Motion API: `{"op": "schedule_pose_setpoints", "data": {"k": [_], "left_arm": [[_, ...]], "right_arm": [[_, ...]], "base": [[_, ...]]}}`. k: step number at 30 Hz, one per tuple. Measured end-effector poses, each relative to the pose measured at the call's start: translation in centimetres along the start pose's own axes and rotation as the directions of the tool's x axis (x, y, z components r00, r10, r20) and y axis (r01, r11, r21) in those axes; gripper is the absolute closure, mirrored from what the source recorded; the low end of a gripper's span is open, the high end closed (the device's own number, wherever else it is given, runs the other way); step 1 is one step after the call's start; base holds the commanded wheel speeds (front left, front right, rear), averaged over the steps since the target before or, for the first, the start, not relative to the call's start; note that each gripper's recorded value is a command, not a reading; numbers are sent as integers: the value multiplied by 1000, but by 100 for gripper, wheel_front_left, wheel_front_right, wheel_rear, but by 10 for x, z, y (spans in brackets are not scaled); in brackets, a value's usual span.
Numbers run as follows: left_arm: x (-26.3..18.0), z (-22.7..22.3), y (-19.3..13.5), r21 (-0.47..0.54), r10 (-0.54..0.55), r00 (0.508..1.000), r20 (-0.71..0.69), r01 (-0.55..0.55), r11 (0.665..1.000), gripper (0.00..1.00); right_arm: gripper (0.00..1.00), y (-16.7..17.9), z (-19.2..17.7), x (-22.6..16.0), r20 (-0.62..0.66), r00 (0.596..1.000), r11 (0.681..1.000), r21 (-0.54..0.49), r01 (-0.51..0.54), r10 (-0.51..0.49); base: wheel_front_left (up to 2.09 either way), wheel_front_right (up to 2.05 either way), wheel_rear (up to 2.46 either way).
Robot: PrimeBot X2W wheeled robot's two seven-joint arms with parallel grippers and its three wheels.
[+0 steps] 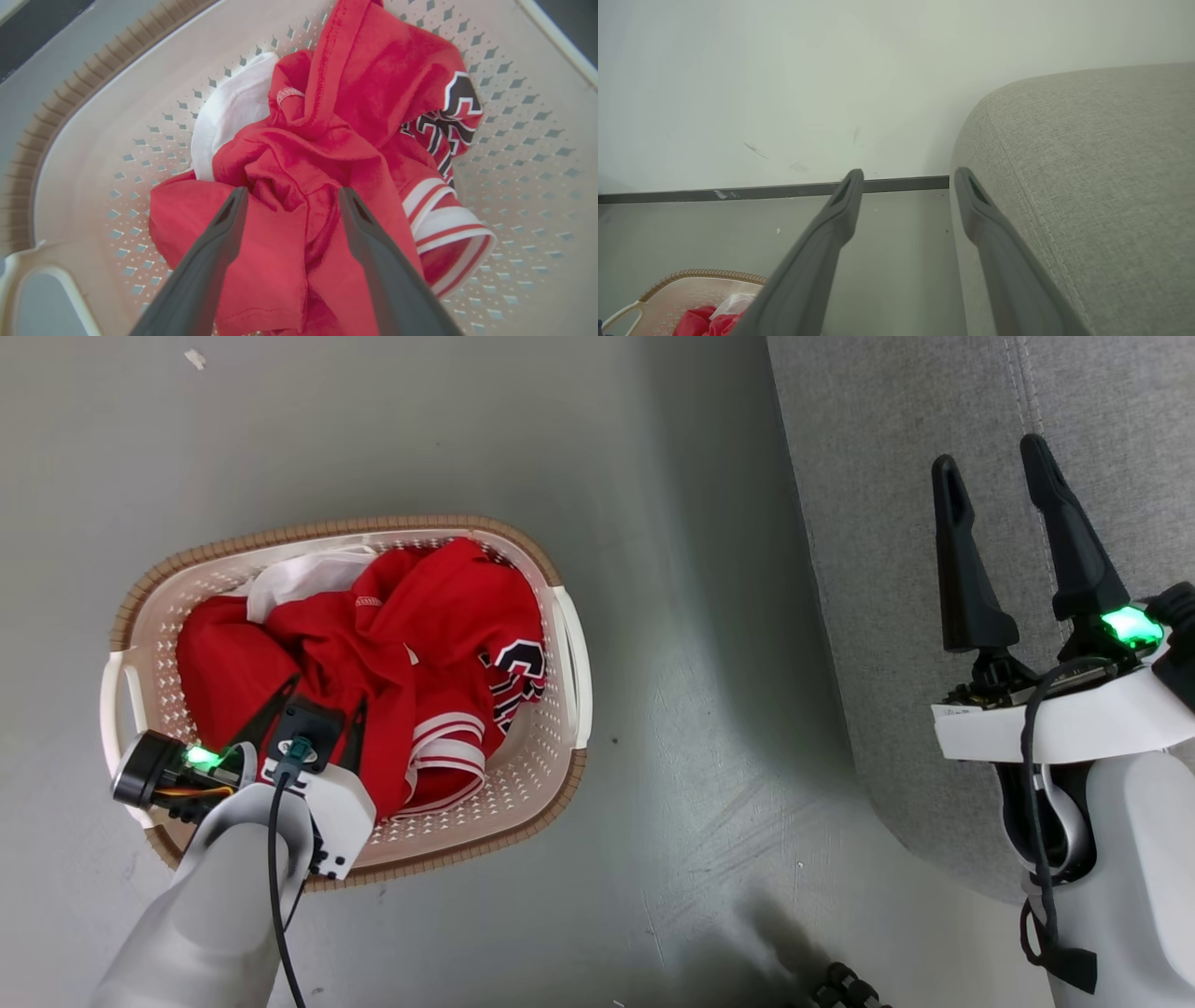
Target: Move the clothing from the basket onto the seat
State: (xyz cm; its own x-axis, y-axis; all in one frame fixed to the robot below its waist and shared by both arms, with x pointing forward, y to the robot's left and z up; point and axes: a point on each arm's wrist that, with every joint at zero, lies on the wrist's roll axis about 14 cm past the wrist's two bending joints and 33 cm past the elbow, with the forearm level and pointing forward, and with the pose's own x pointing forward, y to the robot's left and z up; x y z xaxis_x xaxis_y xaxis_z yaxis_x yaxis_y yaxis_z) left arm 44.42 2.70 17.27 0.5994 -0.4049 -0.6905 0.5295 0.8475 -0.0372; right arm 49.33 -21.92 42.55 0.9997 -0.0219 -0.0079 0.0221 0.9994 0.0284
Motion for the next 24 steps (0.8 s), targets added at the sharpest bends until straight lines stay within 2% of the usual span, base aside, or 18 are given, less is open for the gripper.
{"op": "schedule_pose_setpoints", "data": {"k": [19,20,21,22,23,24], "left_arm": [[31,-36,10,3,21,994,-110,-21,1000,0],[31,-38,10,0,22,993,-117,-22,1000,9],[32,-40,10,-2,23,992,-128,-23,1000,37],[33,-41,11,-8,25,991,-131,-26,1000,58],[34,-42,11,-13,27,991,-134,-29,1000,84],[35,-42,11,-19,26,991,-135,-29,999,100]], "right_arm": [[0,-3,-24,18,-26,1000,1000,-5,-4,4],[0,-3,-24,20,-22,1000,1000,-6,-5,5],[0,-3,-25,21,-22,1000,1000,-7,-6,5],[0,-3,-26,21,-25,1000,1000,-7,-5,5],[0,-4,-27,21,-29,1000,1000,-8,-4,4],[0,-4,-28,21,-31,1000,1000,-9,-3,2]], "base": [[0,0,0],[0,0,0],[0,0,0],[0,0,0],[0,0,0],[0,0,0]]}}
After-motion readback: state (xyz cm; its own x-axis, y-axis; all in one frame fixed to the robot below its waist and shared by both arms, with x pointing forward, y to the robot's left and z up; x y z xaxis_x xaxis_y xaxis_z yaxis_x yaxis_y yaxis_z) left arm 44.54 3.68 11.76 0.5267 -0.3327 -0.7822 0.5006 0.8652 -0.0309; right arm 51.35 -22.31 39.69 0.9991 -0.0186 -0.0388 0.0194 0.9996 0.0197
